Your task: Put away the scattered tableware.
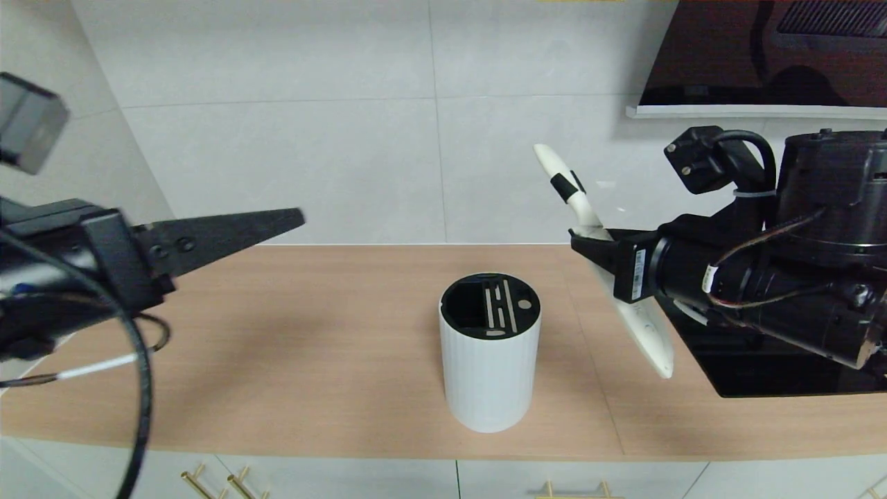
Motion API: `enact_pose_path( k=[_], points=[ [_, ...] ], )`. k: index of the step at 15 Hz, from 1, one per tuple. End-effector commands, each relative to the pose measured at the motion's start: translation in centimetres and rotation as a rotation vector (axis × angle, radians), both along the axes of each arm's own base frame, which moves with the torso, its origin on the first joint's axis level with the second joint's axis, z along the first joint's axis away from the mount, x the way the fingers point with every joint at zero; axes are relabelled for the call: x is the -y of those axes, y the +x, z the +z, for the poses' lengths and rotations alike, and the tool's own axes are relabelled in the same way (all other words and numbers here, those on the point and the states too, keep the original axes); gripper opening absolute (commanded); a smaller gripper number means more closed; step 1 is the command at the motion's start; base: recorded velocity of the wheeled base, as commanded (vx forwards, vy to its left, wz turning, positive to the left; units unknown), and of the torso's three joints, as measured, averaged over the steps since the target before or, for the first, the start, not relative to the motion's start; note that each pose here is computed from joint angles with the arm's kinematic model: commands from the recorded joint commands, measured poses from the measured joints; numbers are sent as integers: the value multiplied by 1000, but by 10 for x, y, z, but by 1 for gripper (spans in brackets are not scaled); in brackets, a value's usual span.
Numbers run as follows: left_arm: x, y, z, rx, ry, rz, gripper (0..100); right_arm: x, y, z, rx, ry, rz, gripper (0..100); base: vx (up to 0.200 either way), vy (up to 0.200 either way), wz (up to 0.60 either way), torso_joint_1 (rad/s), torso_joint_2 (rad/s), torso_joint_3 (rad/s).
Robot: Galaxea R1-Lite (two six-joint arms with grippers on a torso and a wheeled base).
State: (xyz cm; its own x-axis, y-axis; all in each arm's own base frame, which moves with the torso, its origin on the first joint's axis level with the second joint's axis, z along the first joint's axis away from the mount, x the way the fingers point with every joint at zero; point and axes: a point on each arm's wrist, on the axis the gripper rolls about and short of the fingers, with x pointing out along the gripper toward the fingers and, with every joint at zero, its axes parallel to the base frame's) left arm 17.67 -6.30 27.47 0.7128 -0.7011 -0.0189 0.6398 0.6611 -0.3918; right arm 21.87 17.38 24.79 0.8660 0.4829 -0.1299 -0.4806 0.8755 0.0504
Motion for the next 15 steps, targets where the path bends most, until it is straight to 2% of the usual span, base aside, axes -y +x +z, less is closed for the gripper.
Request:
enact_pose_path(
  k=[1,2,3,4,6,7,8,10,13,15],
  points=[
    [58,49,-41,-212,-89,-97,100,-10,-7,-2,-4,-3,39,0,0,0,0,0,0,0],
    [67,52,-43,-219,-127,-93,100,-12,-8,-1,-2,-2,45,0,0,0,0,0,0,0],
    [82,60,-45,-195,-180,-93,100,-15,-11,0,2,3,54,0,0,0,0,0,0,0],
    [98,65,-51,-154,-208,-94,100,-18,-13,0,2,2,63,0,0,0,0,0,0,0],
    [115,69,-57,-122,-241,-77,100,-28,-17,-5,-11,-9,80,0,0,0,0,0,0,0],
    [117,69,-58,-125,-250,-82,100,-32,-17,-8,-20,-9,76,0,0,0,0,0,0,0],
    [124,65,-59,-152,-274,-111,100,-43,-19,-13,-35,0,62,0,0,0,0,0,0,0],
    [128,65,-59,-161,-281,-122,100,-49,-21,-17,-25,4,58,0,0,0,0,0,0,0],
    [136,71,-69,-176,-275,-121,100,-57,-31,-18,-25,7,94,0,0,0,0,0,0,0],
    [139,75,-71,-149,-304,-114,100,-59,-36,-19,-25,7,111,0,0,0,0,0,0,0]
  ],
)
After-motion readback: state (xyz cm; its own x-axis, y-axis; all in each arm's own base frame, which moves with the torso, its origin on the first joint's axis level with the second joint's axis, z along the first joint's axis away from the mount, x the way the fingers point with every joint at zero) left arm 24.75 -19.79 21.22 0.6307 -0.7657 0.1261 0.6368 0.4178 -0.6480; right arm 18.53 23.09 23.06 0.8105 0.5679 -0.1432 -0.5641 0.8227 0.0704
